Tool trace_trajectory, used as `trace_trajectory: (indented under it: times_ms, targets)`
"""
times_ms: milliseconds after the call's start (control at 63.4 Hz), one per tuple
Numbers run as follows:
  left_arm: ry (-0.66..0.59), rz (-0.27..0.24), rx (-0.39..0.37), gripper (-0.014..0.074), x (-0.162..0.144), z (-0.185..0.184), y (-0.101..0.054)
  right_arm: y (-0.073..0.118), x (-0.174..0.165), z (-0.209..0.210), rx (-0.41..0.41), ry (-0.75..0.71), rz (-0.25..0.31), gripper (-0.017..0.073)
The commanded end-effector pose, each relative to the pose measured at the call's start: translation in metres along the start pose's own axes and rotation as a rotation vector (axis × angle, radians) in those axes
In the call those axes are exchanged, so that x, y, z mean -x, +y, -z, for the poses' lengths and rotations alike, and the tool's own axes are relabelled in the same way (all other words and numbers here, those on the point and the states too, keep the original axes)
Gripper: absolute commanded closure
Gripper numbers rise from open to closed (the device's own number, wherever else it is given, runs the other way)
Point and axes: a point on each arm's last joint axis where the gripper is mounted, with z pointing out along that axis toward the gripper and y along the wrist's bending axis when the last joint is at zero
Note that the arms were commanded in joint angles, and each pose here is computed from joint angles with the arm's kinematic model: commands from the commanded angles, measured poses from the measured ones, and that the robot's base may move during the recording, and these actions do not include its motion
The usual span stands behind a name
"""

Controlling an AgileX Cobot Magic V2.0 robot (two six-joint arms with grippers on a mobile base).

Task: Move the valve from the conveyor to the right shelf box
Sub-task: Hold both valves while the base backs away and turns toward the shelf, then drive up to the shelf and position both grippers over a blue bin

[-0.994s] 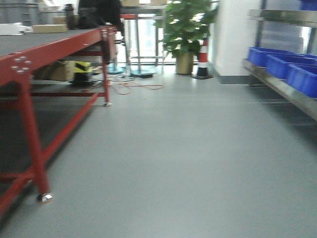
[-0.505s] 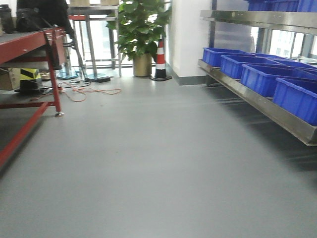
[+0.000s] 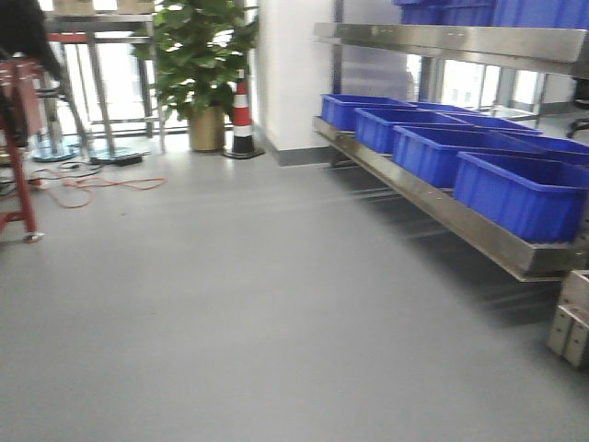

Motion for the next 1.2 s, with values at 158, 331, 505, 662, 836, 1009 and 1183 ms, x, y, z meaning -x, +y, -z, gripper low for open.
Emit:
trace_trajectory:
  times_ms: [158,331,505,662,836,1009,1183]
  targets:
    - [-0.061,0.009,0.006,0.0705,0.0071,0.0051,0.0003,0.0001,0.0096,0.0060,-0.004,-0.094,0.012,0.0724]
    - [-0.061,0.009,0.006,0.0705,0.0071,0.0051,0.0003,0.0001,0.0096,0.0060,-0.004,-0.094,0.012,0.0724]
    - [-0.061,0.009,0.006,0.0705,0.0071,0.0051,0.0003,0.0001,0.0096,0.0060,-0.004,-0.094,0.012,0.0724]
    - [-0.061,0.009,0.006,0.0705,0.0071,0.0051,0.0003,0.0001,0.0096,0.0060,-0.004,-0.094,0.012,0.0724]
    - [-0.061,0.009,0.006,0.0705,0.0071,0.0051,0.0003,0.0001,0.0096,0.0060,-0.004,-0.094,0.012,0.0724]
    - [-0.061,0.009,0.006,0.0705,0.0071,0.0051,0.0003,0.0001,0.0096,0.0060,-0.004,-0.094,0.012,0.0724]
    - [-0.061,0.009,0.006,0.0705,0.0071,0.0051,0.0003,0.0001,0.0096,0.0060,-0.004,-0.094,0.012,0.0724]
